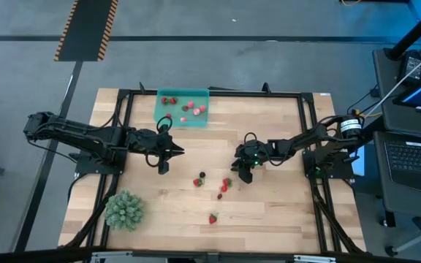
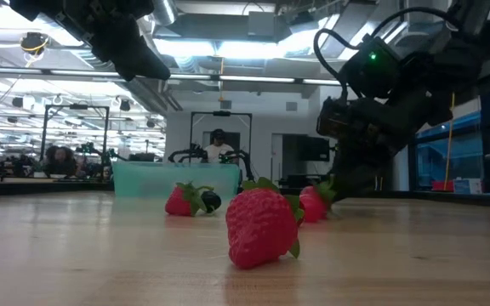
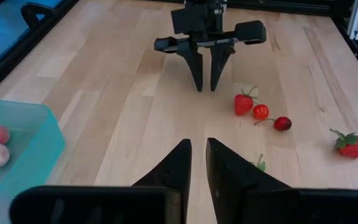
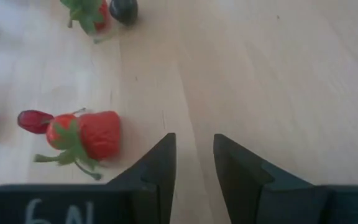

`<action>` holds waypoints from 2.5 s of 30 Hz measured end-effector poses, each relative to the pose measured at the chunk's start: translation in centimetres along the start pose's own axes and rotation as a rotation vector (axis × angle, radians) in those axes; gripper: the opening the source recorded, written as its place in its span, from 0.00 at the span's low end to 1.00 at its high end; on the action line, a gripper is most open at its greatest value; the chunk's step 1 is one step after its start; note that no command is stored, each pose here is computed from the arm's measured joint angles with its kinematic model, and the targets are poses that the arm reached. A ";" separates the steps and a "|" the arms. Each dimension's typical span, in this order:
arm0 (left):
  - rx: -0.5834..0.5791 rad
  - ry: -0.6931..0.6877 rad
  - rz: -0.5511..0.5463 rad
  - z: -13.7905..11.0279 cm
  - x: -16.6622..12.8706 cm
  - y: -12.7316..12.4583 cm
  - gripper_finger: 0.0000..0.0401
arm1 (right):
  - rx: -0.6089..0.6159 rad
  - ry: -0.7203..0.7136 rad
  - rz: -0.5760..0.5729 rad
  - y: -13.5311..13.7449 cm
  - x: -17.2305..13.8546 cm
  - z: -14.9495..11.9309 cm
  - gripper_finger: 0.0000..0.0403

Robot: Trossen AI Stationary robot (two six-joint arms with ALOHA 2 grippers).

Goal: Pick and placing Produce into tupperware
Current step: Put the red strawberry into the blue bin

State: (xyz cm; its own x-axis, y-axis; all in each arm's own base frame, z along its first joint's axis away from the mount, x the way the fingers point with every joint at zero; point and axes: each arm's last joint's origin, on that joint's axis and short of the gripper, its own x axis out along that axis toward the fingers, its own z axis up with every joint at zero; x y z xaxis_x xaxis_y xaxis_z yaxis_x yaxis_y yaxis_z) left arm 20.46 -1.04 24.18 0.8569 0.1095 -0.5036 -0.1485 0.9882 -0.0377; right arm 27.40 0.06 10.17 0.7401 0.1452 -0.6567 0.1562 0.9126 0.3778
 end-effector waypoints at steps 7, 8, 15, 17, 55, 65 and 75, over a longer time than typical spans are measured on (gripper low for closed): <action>0.000 0.001 0.000 0.0 0.0 0.0 0.07 | -0.013 -0.008 0.024 0.1 -0.1 0.2 0.27; 0.000 0.001 0.000 0.0 0.0 0.0 0.07 | -0.026 -0.020 0.029 0.2 -0.1 0.3 0.27; 0.002 0.011 0.002 -0.1 0.0 0.0 0.03 | -0.163 -0.096 0.032 2.3 -0.4 0.5 0.27; 0.003 0.012 0.002 -0.1 0.0 0.0 0.02 | -0.182 -0.090 0.010 2.8 -0.4 0.1 0.27; 0.003 0.012 0.004 -0.1 0.0 0.0 0.03 | -0.267 -0.061 -0.002 6.3 -1.1 -1.7 0.27; 0.003 0.012 0.004 -0.1 0.0 0.0 0.02 | -0.276 -0.075 0.006 6.5 0.0 -1.6 0.27; 0.003 0.016 0.004 -0.2 0.0 0.0 0.07 | -0.271 -0.069 -0.023 6.4 0.0 -1.7 0.23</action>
State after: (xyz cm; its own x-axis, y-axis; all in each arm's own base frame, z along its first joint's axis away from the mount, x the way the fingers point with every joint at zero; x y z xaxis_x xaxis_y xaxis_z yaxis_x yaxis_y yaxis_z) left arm 20.38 -1.02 24.04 0.8485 0.1119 -0.5172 -0.1502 0.9881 -0.0327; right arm 27.30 6.52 11.48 0.7828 0.1049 -0.6134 0.0000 0.9857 0.1685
